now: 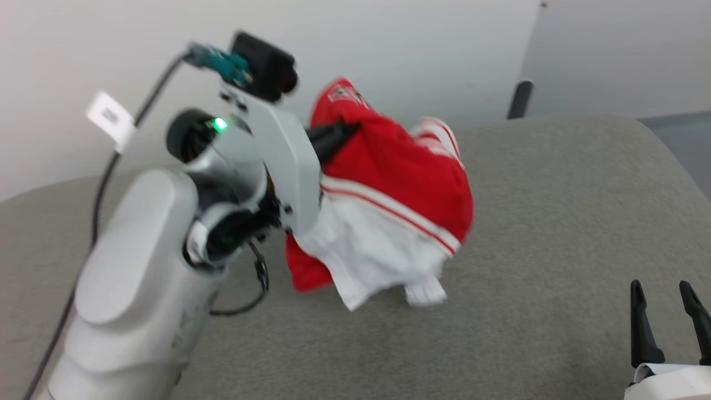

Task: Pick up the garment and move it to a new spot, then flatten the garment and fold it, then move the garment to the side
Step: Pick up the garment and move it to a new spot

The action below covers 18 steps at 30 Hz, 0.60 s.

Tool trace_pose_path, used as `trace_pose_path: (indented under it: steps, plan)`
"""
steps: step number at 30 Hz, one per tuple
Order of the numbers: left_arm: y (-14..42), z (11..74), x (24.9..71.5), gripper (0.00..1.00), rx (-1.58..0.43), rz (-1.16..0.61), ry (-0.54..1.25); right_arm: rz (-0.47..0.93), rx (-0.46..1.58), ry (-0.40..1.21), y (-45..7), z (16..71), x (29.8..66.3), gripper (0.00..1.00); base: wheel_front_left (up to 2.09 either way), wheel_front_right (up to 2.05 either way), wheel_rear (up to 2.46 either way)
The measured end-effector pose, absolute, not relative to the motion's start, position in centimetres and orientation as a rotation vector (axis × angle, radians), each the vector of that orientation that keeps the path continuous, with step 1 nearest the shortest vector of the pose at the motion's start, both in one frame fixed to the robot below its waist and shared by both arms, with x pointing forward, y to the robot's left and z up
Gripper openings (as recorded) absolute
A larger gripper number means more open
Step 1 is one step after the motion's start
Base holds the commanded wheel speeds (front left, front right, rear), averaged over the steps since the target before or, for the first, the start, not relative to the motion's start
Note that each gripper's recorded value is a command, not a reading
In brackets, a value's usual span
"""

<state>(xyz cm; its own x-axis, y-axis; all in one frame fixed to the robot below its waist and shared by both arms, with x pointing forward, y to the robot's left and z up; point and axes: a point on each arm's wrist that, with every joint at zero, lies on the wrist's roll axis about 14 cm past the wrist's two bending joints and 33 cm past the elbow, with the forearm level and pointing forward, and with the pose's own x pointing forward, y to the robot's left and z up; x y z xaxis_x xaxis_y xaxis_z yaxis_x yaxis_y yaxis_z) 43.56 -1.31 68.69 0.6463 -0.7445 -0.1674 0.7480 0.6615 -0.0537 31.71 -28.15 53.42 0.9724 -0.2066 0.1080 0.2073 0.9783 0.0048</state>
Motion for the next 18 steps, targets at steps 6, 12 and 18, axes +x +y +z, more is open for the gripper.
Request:
trace_pose_path:
  steps: [6, 12, 18]
  plan:
    - [-3.7, 63.0, 42.6, 0.00, 0.027, -0.950, 0.321, -0.254, 0.006, -0.085, -29.0, 52.5, 30.9, 1.00, 0.00, 0.00, 0.00]
    - [-2.3, 55.8, 42.5, 0.00, 0.094, -0.965, 0.488, -0.272, 0.017, -0.054, -29.3, 51.1, 31.2, 1.00, 0.00, 0.00, 0.00]
    - [1.4, 50.0, 42.9, 0.00, 0.150, -0.907, 0.614, -0.264, 0.017, -0.033, -29.1, 50.4, 32.1, 1.00, 0.00, 0.00, 0.00]
